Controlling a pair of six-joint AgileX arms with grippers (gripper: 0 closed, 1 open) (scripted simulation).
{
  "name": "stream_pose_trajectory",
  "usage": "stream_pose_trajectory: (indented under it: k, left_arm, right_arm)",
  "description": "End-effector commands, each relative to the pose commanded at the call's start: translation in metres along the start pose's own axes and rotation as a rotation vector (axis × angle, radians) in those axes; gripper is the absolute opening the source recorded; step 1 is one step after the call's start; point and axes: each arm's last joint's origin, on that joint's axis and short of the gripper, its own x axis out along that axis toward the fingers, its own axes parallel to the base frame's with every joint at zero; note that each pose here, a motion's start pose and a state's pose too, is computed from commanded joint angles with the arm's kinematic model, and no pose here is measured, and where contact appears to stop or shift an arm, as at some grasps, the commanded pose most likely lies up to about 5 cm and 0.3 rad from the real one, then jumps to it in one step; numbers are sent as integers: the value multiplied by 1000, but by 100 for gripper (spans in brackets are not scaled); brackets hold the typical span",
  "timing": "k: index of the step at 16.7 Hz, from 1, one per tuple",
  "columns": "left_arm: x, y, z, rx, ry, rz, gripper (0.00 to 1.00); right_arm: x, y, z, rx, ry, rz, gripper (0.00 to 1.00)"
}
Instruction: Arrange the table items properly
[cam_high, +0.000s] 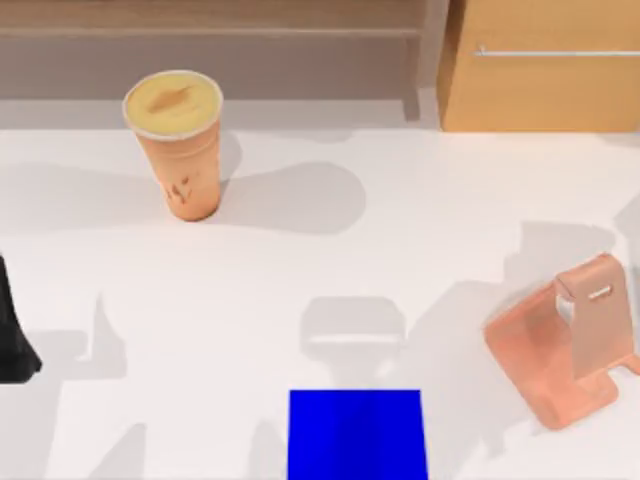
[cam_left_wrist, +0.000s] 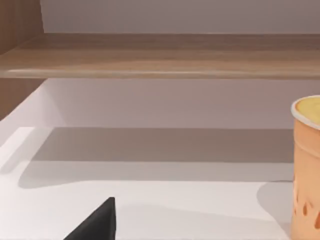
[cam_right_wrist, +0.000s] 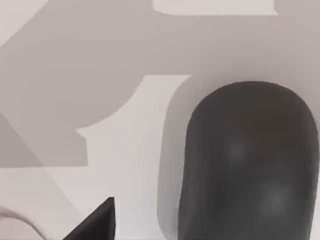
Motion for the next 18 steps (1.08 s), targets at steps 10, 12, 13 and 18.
stream_pose_trajectory:
  k: [10, 12, 13, 18]
  left_arm:
    - [0, 0, 0, 0, 0, 0, 100]
    - [0, 0, 0, 0, 0, 0, 100]
    - [0, 0, 0, 0, 0, 0, 100]
    - [0, 0, 0, 0, 0, 0, 100]
  right_arm:
    - [22, 2, -2, 0, 6, 7, 77]
    - [22, 2, -2, 0, 6, 7, 62]
    - [22, 2, -2, 0, 6, 7, 55]
    - [22, 2, -2, 0, 6, 7, 17]
